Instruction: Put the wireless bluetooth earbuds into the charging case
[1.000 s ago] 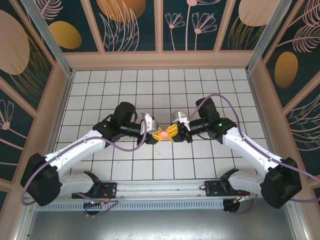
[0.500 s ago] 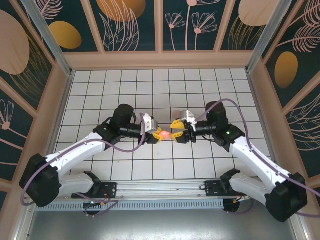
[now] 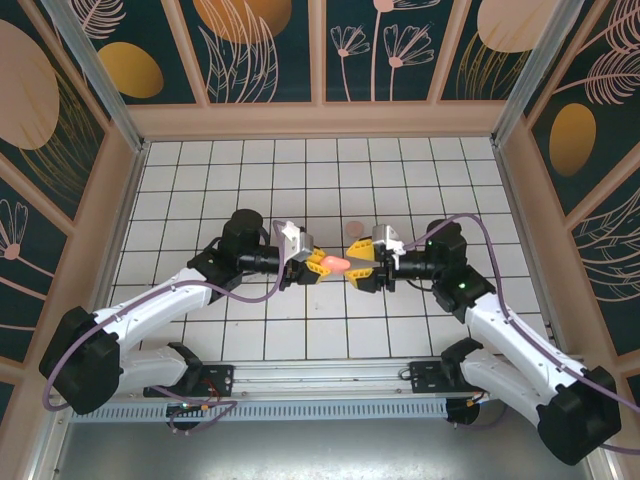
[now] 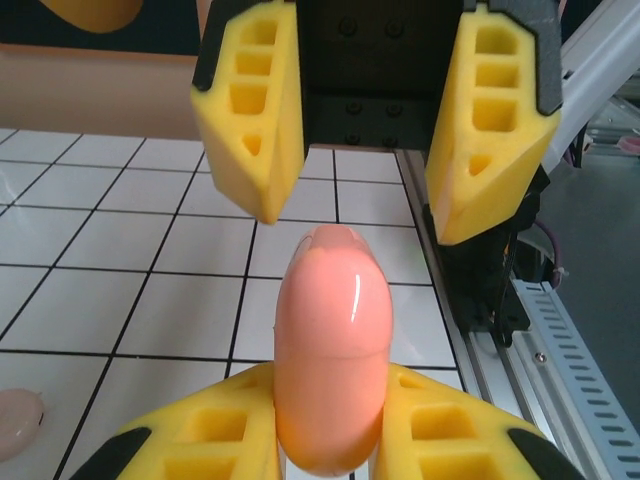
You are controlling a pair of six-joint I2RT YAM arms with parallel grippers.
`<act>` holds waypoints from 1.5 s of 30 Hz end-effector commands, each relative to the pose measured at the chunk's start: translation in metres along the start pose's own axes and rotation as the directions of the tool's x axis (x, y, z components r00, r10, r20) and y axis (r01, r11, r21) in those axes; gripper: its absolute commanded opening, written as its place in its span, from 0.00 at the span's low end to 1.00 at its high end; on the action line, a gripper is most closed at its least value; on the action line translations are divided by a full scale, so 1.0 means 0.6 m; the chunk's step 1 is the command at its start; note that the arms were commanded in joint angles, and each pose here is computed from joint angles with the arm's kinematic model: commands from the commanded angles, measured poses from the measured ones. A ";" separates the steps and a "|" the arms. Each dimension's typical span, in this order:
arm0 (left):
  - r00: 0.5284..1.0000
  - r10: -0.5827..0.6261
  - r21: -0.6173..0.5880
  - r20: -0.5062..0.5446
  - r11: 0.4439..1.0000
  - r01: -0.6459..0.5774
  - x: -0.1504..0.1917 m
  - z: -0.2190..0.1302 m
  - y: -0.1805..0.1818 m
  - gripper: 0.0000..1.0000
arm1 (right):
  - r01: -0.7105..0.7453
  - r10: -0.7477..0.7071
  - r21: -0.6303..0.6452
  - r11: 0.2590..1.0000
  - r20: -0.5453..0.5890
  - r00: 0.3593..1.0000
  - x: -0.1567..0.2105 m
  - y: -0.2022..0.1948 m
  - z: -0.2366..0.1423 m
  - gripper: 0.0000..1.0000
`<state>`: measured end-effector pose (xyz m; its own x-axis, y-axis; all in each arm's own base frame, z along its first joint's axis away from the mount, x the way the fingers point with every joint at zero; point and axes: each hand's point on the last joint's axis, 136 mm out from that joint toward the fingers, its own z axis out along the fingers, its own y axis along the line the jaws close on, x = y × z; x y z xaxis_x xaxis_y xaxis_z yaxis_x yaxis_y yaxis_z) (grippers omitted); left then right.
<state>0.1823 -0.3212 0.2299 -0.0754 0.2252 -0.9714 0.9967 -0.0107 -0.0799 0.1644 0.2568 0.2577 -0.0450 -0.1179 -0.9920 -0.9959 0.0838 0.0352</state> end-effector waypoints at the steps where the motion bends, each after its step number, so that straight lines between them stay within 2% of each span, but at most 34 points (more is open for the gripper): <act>1: 1.000 0.002 0.030 0.031 1.000 -0.003 -0.009 0.002 -0.010 0.20 | 0.013 -0.012 -0.022 1.000 0.033 0.999 -0.016 0.002 0.008 0.48; 4: 0.999 0.000 0.026 0.035 1.000 -0.001 -0.013 0.002 -0.009 0.21 | 0.003 -0.002 -0.032 0.999 0.022 1.000 -0.014 0.000 0.013 0.43; 9: 0.999 -0.002 0.022 0.035 1.000 0.002 -0.017 0.001 -0.008 0.21 | -0.001 0.002 -0.041 0.999 0.014 1.000 -0.011 -0.002 0.016 0.24; 11: 0.999 -0.004 0.024 0.034 1.000 0.003 -0.017 0.001 -0.009 0.21 | 0.004 -0.004 -0.042 0.999 0.013 1.000 -0.012 -0.002 0.016 0.20; 17: 1.000 0.003 0.038 0.025 0.999 -0.004 -0.014 0.000 -0.013 0.41 | 0.047 -0.049 -0.064 0.997 -0.026 0.998 -0.007 0.005 0.014 0.14; 24: 1.000 -0.016 0.080 -0.009 0.997 0.016 -0.005 0.005 -0.018 0.42 | 0.104 -0.111 -0.103 0.989 -0.066 0.992 -0.008 0.011 0.014 0.14; 34: 1.000 -0.012 0.096 0.000 0.995 0.012 -0.011 0.005 -0.022 0.44 | 0.093 -0.106 -0.147 0.985 -0.080 0.991 -0.006 0.011 0.021 0.14; 40: 1.000 -0.007 0.081 -0.009 0.997 0.008 -0.007 0.004 -0.019 0.29 | 0.091 -0.103 -0.148 0.985 -0.077 0.992 -0.008 0.010 0.021 0.14; 43: 1.000 -0.003 0.071 -0.018 0.997 0.005 -0.003 0.004 -0.016 0.27 | 0.085 -0.096 -0.132 0.988 -0.077 0.992 -0.010 0.006 0.022 0.15; 45: 1.000 -0.004 0.069 -0.023 0.998 0.005 -0.001 0.004 -0.016 0.27 | 0.080 -0.088 -0.108 0.991 -0.079 0.993 -0.009 0.000 0.022 0.25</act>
<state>0.1748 -0.3227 0.2248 -0.1027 0.2474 -0.9635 0.9906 -0.0620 -0.1216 0.1646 0.2680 0.2445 -0.0054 -0.2377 -0.9713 -0.9995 -0.0295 0.0127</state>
